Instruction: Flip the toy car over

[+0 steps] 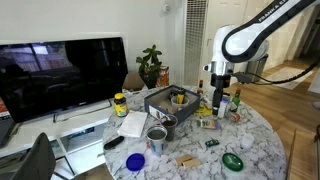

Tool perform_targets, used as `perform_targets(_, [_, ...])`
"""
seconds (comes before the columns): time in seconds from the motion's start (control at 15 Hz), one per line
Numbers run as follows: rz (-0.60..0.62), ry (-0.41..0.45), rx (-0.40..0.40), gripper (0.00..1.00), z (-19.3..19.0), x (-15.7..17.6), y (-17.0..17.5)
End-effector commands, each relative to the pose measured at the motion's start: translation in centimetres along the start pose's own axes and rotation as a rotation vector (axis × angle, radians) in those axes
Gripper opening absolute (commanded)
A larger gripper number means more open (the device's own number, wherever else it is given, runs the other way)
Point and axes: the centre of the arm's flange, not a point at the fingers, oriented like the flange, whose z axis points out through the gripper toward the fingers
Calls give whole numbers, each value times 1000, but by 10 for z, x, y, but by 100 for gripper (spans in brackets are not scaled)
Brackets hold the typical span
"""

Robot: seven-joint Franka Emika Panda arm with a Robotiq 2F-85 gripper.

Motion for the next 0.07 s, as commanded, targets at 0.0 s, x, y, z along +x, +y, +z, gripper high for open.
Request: perform_targets(0.0, [2, -1, 0, 100, 0, 0, 1])
